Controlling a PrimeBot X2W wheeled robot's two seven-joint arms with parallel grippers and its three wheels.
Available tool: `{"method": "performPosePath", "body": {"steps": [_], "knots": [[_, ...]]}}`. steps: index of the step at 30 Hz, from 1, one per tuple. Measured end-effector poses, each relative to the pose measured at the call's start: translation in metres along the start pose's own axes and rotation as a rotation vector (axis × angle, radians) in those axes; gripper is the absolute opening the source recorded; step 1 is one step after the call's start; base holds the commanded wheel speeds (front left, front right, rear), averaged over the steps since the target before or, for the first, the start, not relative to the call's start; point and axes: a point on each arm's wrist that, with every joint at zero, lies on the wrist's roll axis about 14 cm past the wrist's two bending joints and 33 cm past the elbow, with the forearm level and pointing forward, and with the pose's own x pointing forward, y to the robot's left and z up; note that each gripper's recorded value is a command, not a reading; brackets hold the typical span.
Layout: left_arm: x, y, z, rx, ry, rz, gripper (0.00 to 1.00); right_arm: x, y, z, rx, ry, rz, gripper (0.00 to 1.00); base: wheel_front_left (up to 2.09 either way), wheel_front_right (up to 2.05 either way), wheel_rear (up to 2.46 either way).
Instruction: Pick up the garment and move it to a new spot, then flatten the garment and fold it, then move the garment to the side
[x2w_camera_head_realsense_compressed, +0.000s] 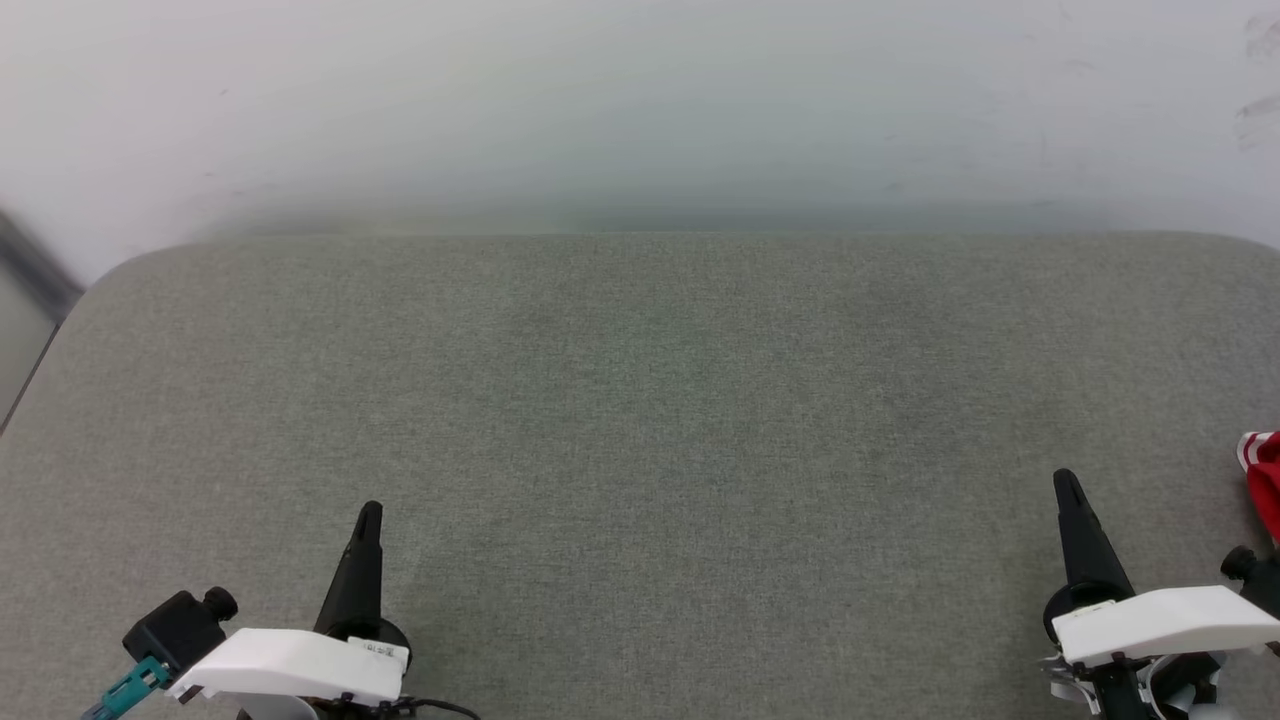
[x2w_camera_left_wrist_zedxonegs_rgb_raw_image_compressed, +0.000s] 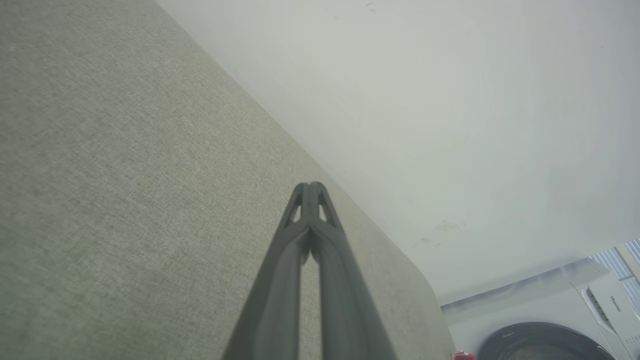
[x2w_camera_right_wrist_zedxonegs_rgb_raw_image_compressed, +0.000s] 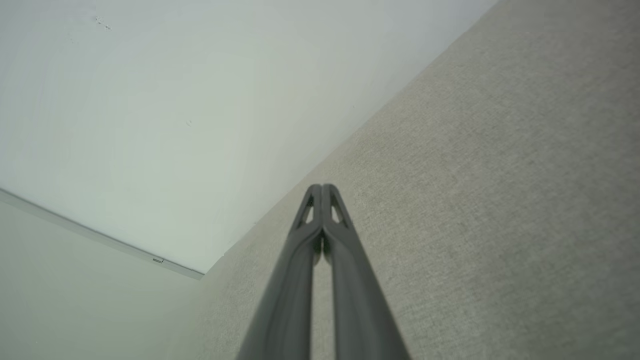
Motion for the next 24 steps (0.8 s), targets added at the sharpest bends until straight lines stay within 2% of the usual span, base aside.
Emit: {"method": "performPosePath", "body": {"steps": [24], "knots": [[0.0085,0.0002,0.0012,-0.259,0.016,0.012,0.00,0.0003,-0.0012,0.0055,0.276,-0.001,-0.006,0.00,0.00,0.00,0.00]]}}
